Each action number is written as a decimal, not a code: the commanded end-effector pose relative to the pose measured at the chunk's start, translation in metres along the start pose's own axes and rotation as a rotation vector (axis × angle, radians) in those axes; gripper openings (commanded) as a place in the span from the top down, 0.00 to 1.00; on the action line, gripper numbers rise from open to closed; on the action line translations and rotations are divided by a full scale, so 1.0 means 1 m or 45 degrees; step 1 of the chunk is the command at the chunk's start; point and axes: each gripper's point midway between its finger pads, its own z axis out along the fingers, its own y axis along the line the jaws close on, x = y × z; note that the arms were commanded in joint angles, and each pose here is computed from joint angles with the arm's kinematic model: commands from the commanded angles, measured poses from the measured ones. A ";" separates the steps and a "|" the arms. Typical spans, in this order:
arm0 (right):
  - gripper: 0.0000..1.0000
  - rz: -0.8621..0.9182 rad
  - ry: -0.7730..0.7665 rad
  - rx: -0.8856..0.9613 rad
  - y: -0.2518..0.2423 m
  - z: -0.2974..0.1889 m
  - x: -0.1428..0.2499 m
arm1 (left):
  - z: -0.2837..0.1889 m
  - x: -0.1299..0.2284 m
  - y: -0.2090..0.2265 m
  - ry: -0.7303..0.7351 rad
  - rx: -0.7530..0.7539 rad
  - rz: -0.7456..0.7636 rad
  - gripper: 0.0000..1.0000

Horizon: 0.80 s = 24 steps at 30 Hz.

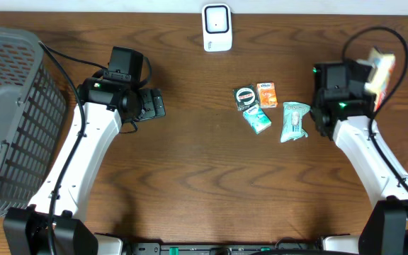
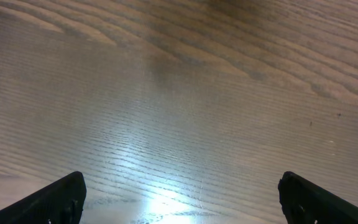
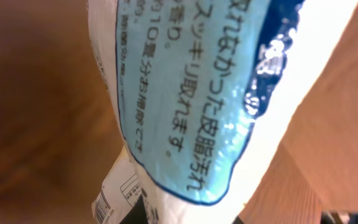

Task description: Scan the item barcode

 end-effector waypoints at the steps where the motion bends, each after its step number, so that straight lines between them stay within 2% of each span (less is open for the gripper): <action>1: 0.99 0.071 0.059 0.021 0.000 0.017 0.021 | -0.001 -0.002 0.004 -0.004 -0.019 0.002 0.02; 5: 0.99 0.041 0.127 -0.060 0.015 0.025 0.041 | -0.001 -0.002 0.004 -0.004 -0.019 0.002 0.02; 12: 0.97 -0.021 0.186 -0.045 0.024 0.034 0.065 | -0.001 -0.002 0.004 -0.004 -0.019 0.002 0.02; 15: 0.85 -0.032 0.194 -0.076 0.030 0.032 0.067 | -0.001 -0.002 0.004 -0.004 -0.019 0.002 0.02; 19: 0.81 -0.123 0.207 -0.260 0.060 0.020 0.070 | -0.001 -0.002 0.004 -0.004 -0.019 0.002 0.02; 24: 0.57 -0.172 0.163 -0.329 0.080 0.001 0.068 | -0.001 -0.002 0.004 -0.004 -0.019 0.002 0.02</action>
